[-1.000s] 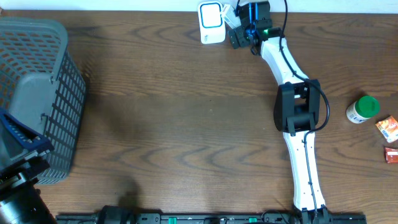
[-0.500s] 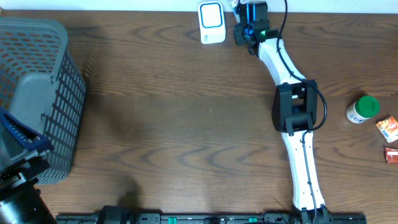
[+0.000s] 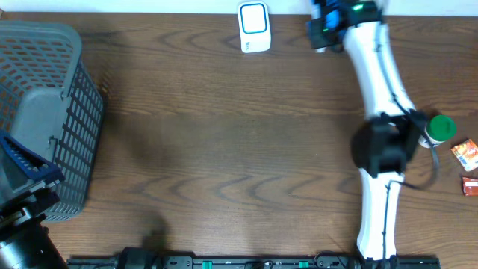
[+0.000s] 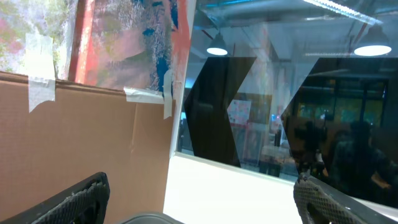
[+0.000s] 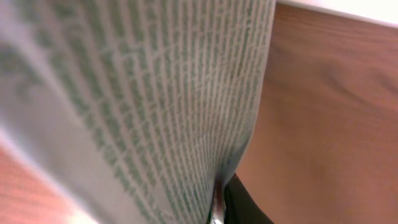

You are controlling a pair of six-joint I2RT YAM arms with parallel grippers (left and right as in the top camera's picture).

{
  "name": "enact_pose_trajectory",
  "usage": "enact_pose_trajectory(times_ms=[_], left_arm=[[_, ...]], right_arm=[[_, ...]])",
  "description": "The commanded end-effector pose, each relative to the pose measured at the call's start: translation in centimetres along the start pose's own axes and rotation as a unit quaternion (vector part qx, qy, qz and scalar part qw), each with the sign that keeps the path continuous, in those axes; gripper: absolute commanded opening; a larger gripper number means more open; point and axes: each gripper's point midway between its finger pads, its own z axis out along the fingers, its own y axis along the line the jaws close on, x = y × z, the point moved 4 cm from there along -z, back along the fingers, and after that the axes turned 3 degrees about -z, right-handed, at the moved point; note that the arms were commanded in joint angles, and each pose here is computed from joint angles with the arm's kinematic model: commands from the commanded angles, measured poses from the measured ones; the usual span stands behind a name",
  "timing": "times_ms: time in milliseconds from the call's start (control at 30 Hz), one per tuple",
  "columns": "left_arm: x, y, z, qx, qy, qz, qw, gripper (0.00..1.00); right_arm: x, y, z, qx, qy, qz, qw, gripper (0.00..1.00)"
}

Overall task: Scan the item barcode
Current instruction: 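Carry the box to the right edge and release it by the bottle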

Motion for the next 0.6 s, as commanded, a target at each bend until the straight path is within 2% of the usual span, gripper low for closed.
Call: enact_pose_trajectory(times_ms=[0,67,167,367,567], left_arm=[[-0.6,0.3,-0.2,-0.007,-0.007,0.001,1.000,0.95],[-0.6,0.3,-0.2,-0.007,-0.007,0.001,1.000,0.95],[-0.6,0.3,-0.2,-0.007,-0.007,0.001,1.000,0.95],[-0.6,0.3,-0.2,-0.007,-0.007,0.001,1.000,0.95],[-0.6,0.3,-0.2,-0.007,-0.007,0.001,1.000,0.95]], right_arm=[[2.6,-6.0,-6.5,0.097,0.041,0.037,0.994,0.02],[6.3,-9.3,-7.7,0.147,0.116,0.065,0.980,0.01],[10.0,-13.6,-8.3,0.200,0.187,0.102,0.956,0.02],[16.8,-21.6,-7.9,0.238,0.245,0.244,0.908,0.07],[24.8,-26.9,-7.4,0.252,0.299,0.357,0.848,0.06]])
